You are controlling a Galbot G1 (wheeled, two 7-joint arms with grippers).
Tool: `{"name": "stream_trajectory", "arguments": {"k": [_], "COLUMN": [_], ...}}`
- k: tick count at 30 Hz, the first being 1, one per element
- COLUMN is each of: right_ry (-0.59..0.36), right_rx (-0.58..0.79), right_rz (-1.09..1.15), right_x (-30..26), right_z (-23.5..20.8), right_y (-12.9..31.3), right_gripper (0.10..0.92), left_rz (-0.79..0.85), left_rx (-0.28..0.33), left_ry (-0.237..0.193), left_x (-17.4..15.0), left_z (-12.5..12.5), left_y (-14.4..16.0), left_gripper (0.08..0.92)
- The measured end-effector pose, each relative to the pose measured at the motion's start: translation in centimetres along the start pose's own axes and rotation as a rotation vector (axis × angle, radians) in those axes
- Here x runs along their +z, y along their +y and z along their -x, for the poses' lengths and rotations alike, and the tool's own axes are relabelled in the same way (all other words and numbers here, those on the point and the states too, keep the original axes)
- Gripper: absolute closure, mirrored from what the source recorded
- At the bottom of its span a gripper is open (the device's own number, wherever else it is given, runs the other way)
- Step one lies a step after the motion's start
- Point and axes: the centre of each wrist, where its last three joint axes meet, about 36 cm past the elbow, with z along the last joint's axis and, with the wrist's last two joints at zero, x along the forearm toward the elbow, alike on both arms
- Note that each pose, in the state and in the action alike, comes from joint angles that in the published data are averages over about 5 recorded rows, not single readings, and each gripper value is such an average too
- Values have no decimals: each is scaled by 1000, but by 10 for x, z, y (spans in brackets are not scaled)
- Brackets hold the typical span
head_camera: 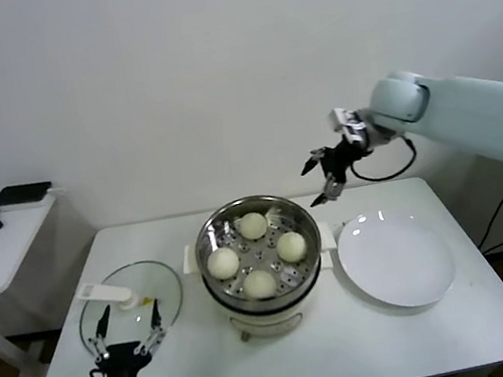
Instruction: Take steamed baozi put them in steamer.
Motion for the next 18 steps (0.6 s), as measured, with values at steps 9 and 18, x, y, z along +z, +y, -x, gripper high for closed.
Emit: {"name": "stream_trajectory", "arguments": {"k": [9, 18], "right_ry": [-207, -442], "right_rx": [292, 616], "right_rz": [89, 196], "right_x": [76, 114], "right_z": [6, 44], "right_y": [61, 133], "right_gripper": [200, 200], "left_rz": [-1, -5], "left_rx": [15, 25], "left_ry": [7, 16], "left_x": [0, 0], "left_z": [-7, -13], "left_y": [-8, -18], "left_gripper": [177, 177]}}
